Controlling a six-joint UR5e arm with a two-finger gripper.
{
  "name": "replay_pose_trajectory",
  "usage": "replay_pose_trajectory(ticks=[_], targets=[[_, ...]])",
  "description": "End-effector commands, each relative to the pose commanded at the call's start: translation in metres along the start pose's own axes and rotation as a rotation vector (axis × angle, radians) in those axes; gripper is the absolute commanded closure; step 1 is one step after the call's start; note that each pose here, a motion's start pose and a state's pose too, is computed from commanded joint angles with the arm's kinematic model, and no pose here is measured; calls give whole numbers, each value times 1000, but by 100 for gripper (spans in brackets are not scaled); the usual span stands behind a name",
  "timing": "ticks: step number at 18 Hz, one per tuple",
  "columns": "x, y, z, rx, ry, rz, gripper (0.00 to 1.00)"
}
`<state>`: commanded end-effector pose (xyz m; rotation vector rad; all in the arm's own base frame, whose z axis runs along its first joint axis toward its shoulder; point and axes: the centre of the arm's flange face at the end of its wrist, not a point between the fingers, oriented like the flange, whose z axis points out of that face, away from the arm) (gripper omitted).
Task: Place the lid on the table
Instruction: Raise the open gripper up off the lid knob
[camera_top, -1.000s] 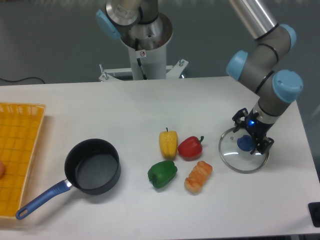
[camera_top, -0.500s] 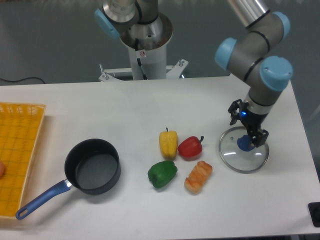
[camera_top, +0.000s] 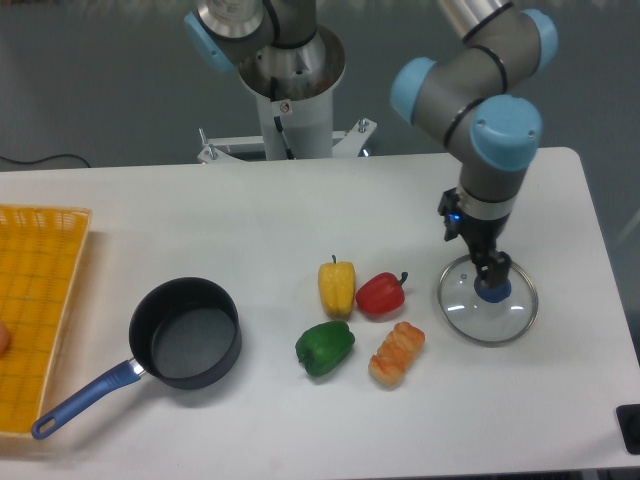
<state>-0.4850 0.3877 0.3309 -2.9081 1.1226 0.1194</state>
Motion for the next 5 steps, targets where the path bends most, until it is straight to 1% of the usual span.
replay_pose_trajectory(ticks=[1, 4, 5], targets=[[-1, -4, 0, -1, 0, 3, 0], [-2, -8, 3, -4, 4, -58, 0], [-2, -8, 3, -4, 4, -60, 0]])
